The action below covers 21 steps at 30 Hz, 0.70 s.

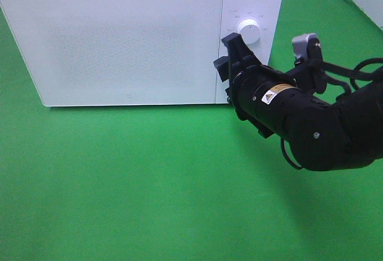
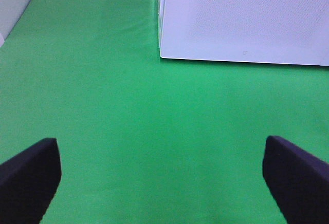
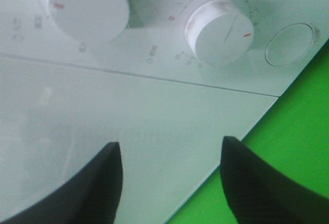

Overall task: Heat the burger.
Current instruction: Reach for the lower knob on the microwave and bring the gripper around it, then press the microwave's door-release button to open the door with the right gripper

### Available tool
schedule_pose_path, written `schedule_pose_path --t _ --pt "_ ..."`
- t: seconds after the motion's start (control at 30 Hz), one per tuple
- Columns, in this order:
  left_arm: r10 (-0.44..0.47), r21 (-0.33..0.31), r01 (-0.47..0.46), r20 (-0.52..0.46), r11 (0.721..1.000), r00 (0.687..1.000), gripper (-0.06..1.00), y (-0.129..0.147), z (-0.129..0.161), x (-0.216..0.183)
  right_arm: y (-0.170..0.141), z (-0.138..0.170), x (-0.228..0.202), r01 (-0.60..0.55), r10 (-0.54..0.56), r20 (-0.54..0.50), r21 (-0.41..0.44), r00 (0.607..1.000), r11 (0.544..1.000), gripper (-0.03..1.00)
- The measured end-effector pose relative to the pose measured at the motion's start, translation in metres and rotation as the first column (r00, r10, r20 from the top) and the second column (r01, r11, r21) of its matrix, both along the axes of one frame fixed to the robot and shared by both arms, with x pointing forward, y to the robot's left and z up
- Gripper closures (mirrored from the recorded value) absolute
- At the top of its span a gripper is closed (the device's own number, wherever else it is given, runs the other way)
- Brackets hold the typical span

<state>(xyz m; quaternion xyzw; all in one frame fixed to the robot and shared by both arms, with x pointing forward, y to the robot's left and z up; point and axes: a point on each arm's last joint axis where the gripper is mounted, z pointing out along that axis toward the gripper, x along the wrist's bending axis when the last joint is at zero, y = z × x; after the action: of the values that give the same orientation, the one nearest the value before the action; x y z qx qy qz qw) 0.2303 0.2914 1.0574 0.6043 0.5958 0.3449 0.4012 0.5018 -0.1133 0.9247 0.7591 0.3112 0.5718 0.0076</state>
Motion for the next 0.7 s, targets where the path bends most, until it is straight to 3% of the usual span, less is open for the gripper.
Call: schedule_pose_path --t 0.03,0.07,0.1,0.2,0.27,0.3,0.33,0.37,0.4,0.43,0.47,0.5,0.53,0.63,0.67,0.7 --pt "0.0 0.0 0.0 0.0 1.0 1.0 -0.05 0.0 0.0 0.0 0.001 0.007 -0.004 -0.074 0.075 0.005 -0.092 0.997 0.993 0.41" --pt "0.0 0.0 0.0 0.0 1.0 1.0 -0.05 0.0 0.0 0.0 0.001 0.007 -0.004 -0.074 0.075 0.005 -0.092 0.997 0.993 0.41" --pt "0.0 0.0 0.0 0.0 1.0 1.0 -0.05 0.0 0.0 0.0 0.001 0.015 -0.008 -0.141 0.145 0.011 -0.181 0.989 0.973 0.41" --pt "0.0 0.0 0.0 0.0 1.0 1.0 -0.05 0.0 0.0 0.0 0.001 0.019 -0.01 -0.165 0.173 0.019 -0.216 0.985 0.962 0.41" --pt "0.0 0.0 0.0 0.0 1.0 1.0 -0.05 0.0 0.0 0.0 0.0 0.032 -0.017 -0.272 0.312 0.035 -0.4 0.949 0.875 0.37" --pt "0.0 0.0 0.0 0.0 1.0 1.0 -0.05 0.0 0.0 0.0 0.0 0.032 -0.017 -0.272 0.312 0.035 -0.4 0.949 0.875 0.37" --pt "0.0 0.0 0.0 0.0 1.0 1.0 -0.05 0.0 0.0 0.0 -0.001 0.039 -0.022 -0.315 0.38 0.039 -0.484 0.924 0.816 0.33" --pt "0.0 0.0 0.0 0.0 1.0 1.0 -0.05 0.0 0.0 0.0 -0.001 0.039 -0.022 -0.315 0.38 0.039 -0.484 0.924 0.816 0.33" --pt "0.0 0.0 0.0 0.0 1.0 1.0 -0.05 0.0 0.0 0.0 -0.002 0.045 -0.027 -0.358 0.451 0.027 -0.567 0.892 0.742 0.28" --pt "0.0 0.0 0.0 0.0 1.0 1.0 -0.05 0.0 0.0 0.0 -0.002 0.045 -0.027 -0.358 0.451 0.027 -0.567 0.892 0.742 0.28" --pt "0.0 0.0 0.0 0.0 1.0 1.0 -0.05 0.0 0.0 0.0 -0.004 0.05 -0.032 -0.396 0.506 -0.001 -0.625 0.863 0.673 0.23" --pt "0.0 0.0 0.0 0.0 1.0 1.0 -0.05 0.0 0.0 0.0 -0.004 0.05 -0.032 -0.396 0.506 -0.001 -0.625 0.863 0.673 0.23" --pt "0.0 0.0 0.0 0.0 1.0 1.0 -0.05 0.0 0.0 0.0 -0.006 0.054 -0.037 -0.426 0.554 -0.029 -0.674 0.832 0.604 0.2" --pt "0.0 0.0 0.0 0.0 1.0 1.0 -0.05 0.0 0.0 0.0 -0.007 0.056 -0.04 -0.442 0.576 -0.047 -0.693 0.816 0.57 0.2" --pt "0.0 0.0 0.0 0.0 1.0 1.0 -0.05 0.0 0.0 0.0 -0.009 0.062 -0.046 -0.467 0.613 -0.073 -0.721 0.787 0.513 0.19" --pt "0.0 0.0 0.0 0.0 1.0 1.0 -0.05 0.0 0.0 0.0 -0.009 0.062 -0.046 -0.467 0.613 -0.073 -0.721 0.787 0.513 0.19"
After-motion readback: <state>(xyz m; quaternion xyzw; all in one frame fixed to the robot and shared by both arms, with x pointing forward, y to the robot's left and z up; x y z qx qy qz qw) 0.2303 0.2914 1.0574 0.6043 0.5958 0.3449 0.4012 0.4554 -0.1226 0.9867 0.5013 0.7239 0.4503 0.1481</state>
